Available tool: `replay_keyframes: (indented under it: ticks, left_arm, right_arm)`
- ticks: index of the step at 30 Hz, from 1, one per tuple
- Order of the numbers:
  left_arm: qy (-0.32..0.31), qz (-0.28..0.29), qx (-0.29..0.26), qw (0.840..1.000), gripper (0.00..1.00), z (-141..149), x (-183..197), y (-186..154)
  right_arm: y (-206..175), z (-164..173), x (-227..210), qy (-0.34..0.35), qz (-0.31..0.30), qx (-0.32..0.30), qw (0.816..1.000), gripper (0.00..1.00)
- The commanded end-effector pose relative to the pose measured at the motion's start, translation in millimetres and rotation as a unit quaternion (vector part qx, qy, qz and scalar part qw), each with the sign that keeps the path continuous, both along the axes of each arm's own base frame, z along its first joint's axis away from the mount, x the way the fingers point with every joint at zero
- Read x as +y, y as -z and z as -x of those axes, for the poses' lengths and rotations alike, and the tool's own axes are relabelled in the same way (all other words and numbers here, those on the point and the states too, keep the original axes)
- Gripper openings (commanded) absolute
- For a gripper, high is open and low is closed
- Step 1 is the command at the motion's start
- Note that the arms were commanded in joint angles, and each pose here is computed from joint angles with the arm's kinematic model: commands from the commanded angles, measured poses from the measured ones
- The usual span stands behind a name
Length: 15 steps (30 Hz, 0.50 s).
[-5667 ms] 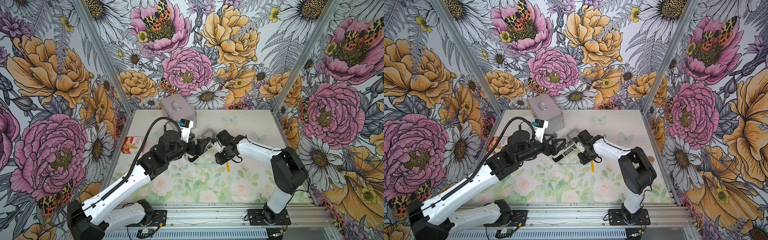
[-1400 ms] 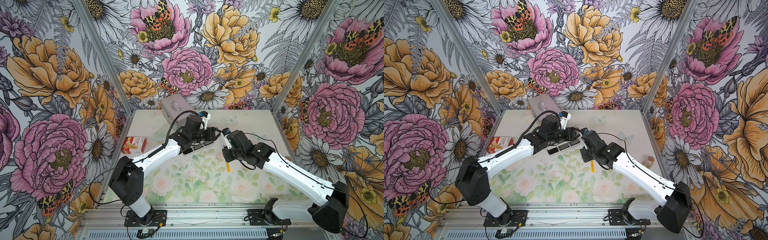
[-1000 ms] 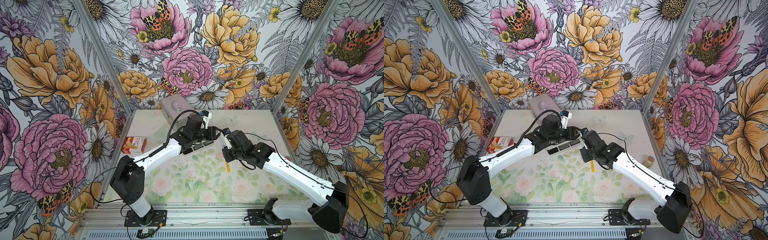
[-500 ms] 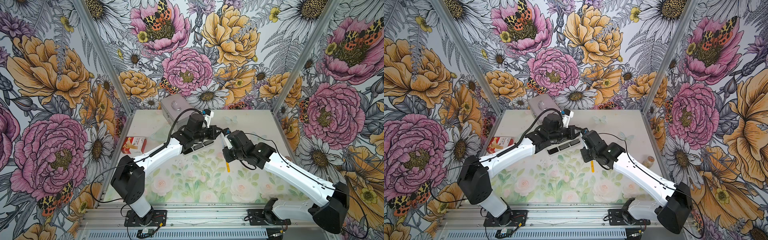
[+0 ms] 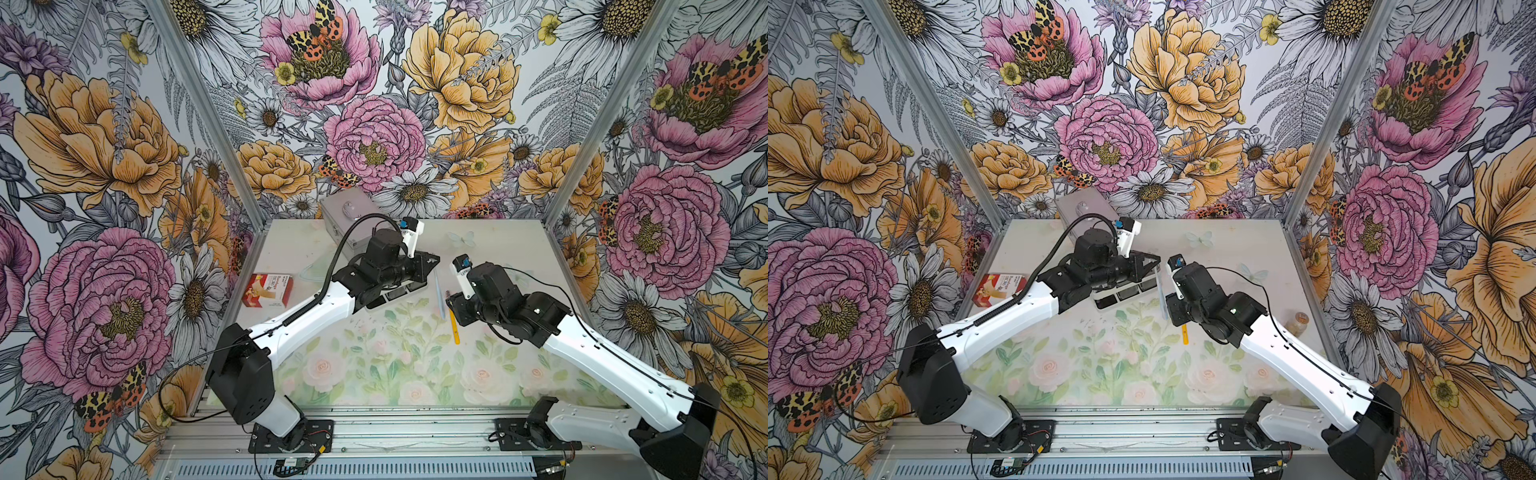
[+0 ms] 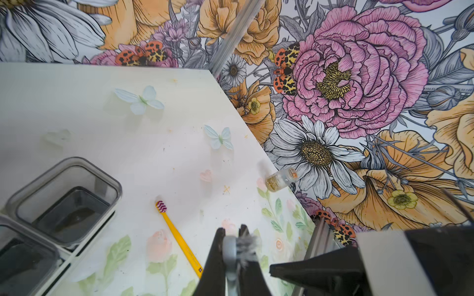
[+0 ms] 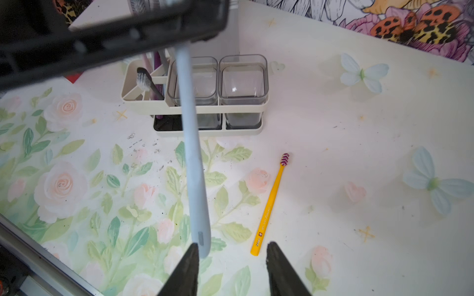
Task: Place the toothbrush into the toothbrush holder
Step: Pick up the toothbrush from the center of the board, then place the toothbrush in the toothbrush holder.
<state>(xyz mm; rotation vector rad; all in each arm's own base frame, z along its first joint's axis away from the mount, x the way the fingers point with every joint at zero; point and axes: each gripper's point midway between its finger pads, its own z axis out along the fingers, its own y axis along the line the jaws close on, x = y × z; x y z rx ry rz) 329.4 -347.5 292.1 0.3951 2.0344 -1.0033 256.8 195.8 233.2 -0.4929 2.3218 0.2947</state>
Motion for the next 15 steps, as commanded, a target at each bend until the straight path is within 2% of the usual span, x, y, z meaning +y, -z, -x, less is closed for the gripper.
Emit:
replay_keyframes:
  ticks: [1, 7, 11, 15]
  left_arm:
    - [-0.051, -0.025, -0.109, 0.992, 0.00, 0.8, 26.0, -37.5]
    - [-0.122, -0.065, -0.217, 0.966, 0.00, -7.2, 60.3, -68.0]
    - [-0.178, -0.088, -0.325, 0.925, 0.00, -9.4, 90.4, -85.5]
    - [-0.220, -0.109, -0.332, 0.911, 0.00, -23.2, 116.8, -91.2]
  right_arm:
    - [-8.0, -1.5, -11.6, 0.026, 0.000, -0.027, 0.999, 0.47]
    - [-2.4, 2.9, -23.8, 0.049, -0.001, -0.031, 0.998, 0.48]
    - [-1.7, 6.0, -28.7, 0.052, -0.001, -0.036, 0.998, 0.48]
    - [-1.9, 9.0, -32.4, 0.053, -0.002, -0.039, 0.998, 0.48]
